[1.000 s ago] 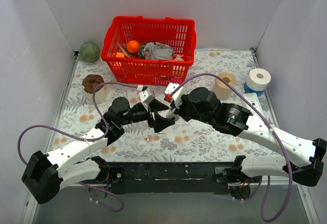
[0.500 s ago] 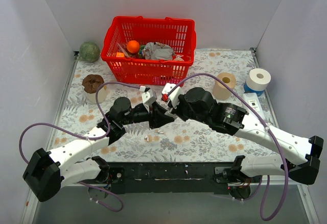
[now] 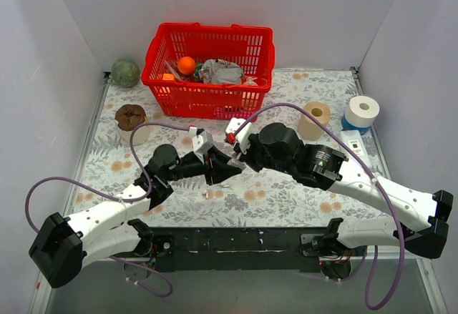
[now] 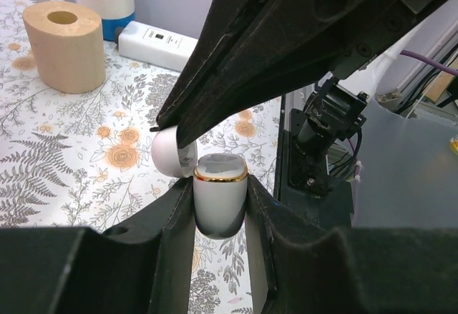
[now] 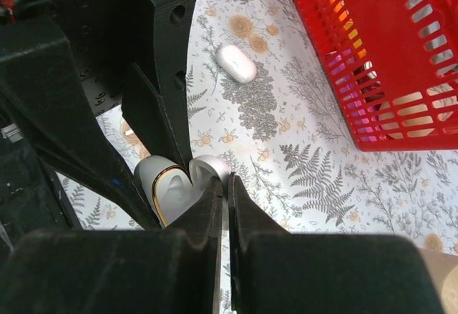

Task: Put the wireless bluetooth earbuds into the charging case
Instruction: Open the charging case, then pick up the earbud from the center of the board.

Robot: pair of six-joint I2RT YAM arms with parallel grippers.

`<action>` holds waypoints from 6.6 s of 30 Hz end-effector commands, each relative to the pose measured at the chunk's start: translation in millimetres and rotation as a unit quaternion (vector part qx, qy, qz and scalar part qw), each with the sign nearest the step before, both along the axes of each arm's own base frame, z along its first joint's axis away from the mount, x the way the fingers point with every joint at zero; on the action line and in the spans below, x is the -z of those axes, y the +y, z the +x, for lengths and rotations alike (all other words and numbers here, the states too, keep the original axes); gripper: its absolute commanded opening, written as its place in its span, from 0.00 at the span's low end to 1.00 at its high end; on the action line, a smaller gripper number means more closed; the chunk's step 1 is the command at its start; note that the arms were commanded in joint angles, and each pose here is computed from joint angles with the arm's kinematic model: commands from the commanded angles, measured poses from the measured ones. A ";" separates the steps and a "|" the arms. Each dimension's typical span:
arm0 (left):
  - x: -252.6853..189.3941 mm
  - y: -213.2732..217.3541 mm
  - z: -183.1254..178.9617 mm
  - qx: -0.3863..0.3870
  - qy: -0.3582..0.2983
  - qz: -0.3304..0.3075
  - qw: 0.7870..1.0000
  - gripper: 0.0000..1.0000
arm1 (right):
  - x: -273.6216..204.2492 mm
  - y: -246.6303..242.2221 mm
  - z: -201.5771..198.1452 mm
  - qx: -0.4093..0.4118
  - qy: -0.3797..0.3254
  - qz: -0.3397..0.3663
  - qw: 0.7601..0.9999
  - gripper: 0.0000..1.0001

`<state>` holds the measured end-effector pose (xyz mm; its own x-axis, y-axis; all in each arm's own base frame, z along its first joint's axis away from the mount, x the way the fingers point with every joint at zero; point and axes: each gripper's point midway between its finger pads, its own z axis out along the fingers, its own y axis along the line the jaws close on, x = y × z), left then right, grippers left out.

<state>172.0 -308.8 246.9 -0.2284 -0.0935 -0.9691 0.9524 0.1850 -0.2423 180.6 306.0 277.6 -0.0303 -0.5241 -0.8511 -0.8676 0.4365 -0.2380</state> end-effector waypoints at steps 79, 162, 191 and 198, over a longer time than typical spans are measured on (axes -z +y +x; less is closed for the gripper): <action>-59.4 127.2 -17.8 -0.246 -0.089 -0.184 0.948 0.00 | 208.5 77.9 -18.3 -0.033 0.252 -0.014 0.967 0.21; -71.3 162.4 -21.3 -0.307 -0.074 -0.211 0.925 0.00 | 311.5 33.8 -49.7 0.324 0.330 -0.158 0.872 0.52; -72.0 163.7 -19.7 -0.312 -0.068 -0.215 0.923 0.00 | 301.2 44.2 -40.0 0.301 0.313 -0.161 0.886 0.12; -75.4 162.5 -17.2 -0.314 -0.072 -0.215 0.922 0.00 | 256.0 41.6 -3.2 0.315 0.279 -0.109 0.901 0.01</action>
<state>159.9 -157.7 296.6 0.0699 -0.5033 -0.8613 0.7180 0.6247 -0.3069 167.5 398.9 25.8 -0.7629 -0.3501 -0.5434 -0.5017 0.8508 0.1561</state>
